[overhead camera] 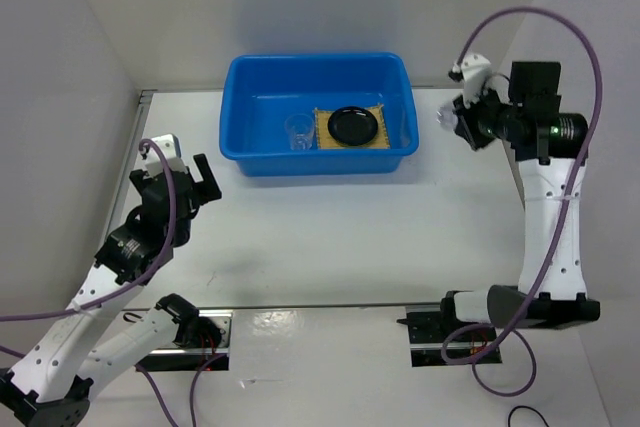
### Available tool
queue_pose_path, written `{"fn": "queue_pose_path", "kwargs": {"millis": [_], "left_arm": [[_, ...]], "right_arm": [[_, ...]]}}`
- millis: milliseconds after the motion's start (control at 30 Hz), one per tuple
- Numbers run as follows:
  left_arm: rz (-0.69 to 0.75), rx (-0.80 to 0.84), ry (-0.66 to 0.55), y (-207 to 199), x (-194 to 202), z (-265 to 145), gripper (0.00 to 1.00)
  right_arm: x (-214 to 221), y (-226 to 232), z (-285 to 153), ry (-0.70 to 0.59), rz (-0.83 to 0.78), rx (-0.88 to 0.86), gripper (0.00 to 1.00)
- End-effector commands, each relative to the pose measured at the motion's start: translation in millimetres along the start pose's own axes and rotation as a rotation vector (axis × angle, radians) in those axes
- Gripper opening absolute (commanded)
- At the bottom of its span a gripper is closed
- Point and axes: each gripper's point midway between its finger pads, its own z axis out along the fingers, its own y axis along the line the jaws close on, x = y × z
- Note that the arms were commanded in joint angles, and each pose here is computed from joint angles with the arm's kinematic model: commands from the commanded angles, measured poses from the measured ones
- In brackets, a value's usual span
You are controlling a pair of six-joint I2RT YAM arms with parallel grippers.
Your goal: Place the mixed dishes into the plastic bin
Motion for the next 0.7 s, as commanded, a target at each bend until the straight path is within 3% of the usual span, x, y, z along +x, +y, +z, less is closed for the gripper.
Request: {"fn": "queue_pose_path", "kwargs": {"millis": [0, 33, 67, 133, 200, 233, 400, 667], "left_arm": [[-0.006, -0.016, -0.028, 2, -9, 0, 0.99], [-0.015, -0.016, -0.028, 2, -9, 0, 0.99], [-0.009, -0.027, -0.025, 3, -8, 2, 0.99], [0.0, -0.031, -0.015, 1, -5, 4, 0.99], [0.013, -0.047, -0.006, 1, -2, 8, 0.99], [0.019, -0.061, -0.004, 4, -1, 8, 0.99], [0.047, -0.095, 0.024, 3, 8, 17, 0.99], [0.09, -0.154, 0.064, 6, 18, 28, 0.99]], "right_arm": [[-75, 51, 5, -0.189, 0.014, -0.302, 0.0], [-105, 43, -7, -0.269, -0.025, -0.304, 0.0], [-114, 40, 20, -0.247, -0.018, -0.36, 0.0], [-150, 37, 18, -0.337, -0.076, -0.377, 0.0], [-163, 43, 53, -0.315, -0.137, -0.396, 0.0], [-185, 62, 50, -0.358, -0.206, -0.41, 0.0], [-233, 134, 115, -0.36, -0.367, -0.408, 0.0], [-272, 260, 181, -0.424, -0.526, -0.428, 0.0]]}}
